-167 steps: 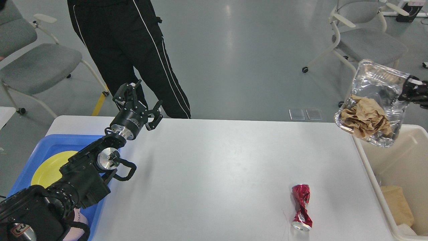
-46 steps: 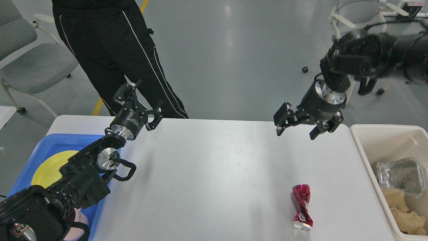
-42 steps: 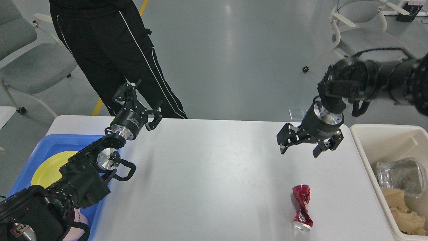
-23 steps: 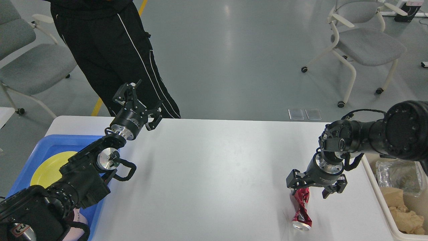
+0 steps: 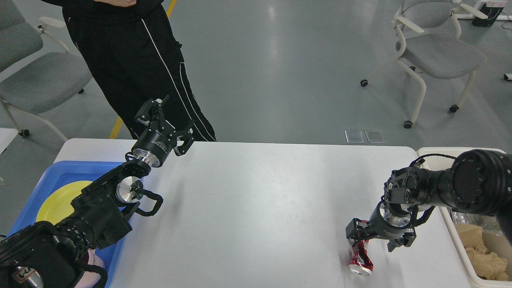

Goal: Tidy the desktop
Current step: 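Lower the right gripper and grasp the red wrapper, then carry the red wrapper with the right gripper into the bin and release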

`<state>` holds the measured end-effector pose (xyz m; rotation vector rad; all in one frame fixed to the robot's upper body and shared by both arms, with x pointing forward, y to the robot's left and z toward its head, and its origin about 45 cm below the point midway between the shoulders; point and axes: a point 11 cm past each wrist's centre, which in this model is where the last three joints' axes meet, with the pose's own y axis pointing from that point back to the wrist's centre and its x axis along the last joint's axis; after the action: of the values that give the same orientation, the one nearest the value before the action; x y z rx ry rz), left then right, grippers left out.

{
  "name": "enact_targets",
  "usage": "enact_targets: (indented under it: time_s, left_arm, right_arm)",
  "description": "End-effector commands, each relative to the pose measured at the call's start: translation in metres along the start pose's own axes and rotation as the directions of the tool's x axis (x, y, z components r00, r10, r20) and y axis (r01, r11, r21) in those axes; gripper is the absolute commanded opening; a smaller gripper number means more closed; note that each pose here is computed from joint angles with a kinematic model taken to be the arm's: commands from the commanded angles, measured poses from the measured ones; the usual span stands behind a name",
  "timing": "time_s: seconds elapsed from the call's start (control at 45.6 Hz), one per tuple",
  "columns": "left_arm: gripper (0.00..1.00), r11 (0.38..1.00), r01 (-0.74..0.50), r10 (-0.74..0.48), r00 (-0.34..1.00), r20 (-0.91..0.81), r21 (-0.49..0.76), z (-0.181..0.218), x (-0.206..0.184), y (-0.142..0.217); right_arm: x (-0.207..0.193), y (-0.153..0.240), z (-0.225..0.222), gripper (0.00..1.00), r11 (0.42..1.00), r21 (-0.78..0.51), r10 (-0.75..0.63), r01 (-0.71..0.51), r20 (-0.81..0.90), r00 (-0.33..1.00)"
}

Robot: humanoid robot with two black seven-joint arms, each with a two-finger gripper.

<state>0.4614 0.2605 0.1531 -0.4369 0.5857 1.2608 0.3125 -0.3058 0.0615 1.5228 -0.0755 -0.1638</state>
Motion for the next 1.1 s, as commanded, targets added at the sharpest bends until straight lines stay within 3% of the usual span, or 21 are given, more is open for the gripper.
enact_targets:
  time_s: [0.0, 0.11, 0.263, 0.372, 0.592, 0.789, 1.074]
  left_arm:
    - [0.96, 1.000, 0.000, 0.000, 1.000, 0.000, 0.000, 0.000, 0.000, 0.000]
    - [0.96, 1.000, -0.001, 0.001, 1.000, -0.001, -0.001, 0.000, 0.000, 0.000]
    - [0.96, 1.000, -0.001, 0.001, 1.000, -0.001, -0.001, 0.000, 0.000, 0.000]
    - [0.96, 1.000, -0.001, 0.001, 1.000, -0.001, -0.001, 0.000, 0.000, 0.000]
    - [0.96, 1.000, 0.001, -0.001, 1.000, 0.000, 0.000, 0.000, 0.000, 0.000]
    - [0.96, 1.000, 0.001, -0.001, 1.000, -0.001, -0.001, 0.000, 0.000, 0.000]
    - [0.96, 1.000, -0.001, 0.001, 1.000, -0.001, -0.001, 0.000, 0.000, 0.000]
  right_arm:
    - [0.002, -0.011, 0.004, 0.92, 0.996, -0.004, 0.091, -0.091, 0.008, 0.996]
    - [0.001, -0.015, 0.005, 0.69, 0.990, -0.005, 0.138, -0.138, 0.010, 0.990]
    - [-0.007, -0.014, 0.011, 0.00, 0.997, -0.041, 0.072, -0.072, 0.016, 0.997]
    - [-0.007, -0.009, 0.007, 0.00, 0.999, -0.026, 0.027, -0.026, 0.029, 0.999]
    - [0.034, 0.047, 0.018, 0.00, 0.992, 0.043, 0.111, -0.117, 0.130, 0.985]
    - [0.081, 0.149, 0.034, 0.00, 0.962, 0.122, 0.214, -0.244, 0.214, 0.953]
    - [0.116, 0.291, 0.049, 0.00, 0.857, 0.253, 0.370, -0.449, 0.305, 0.878]
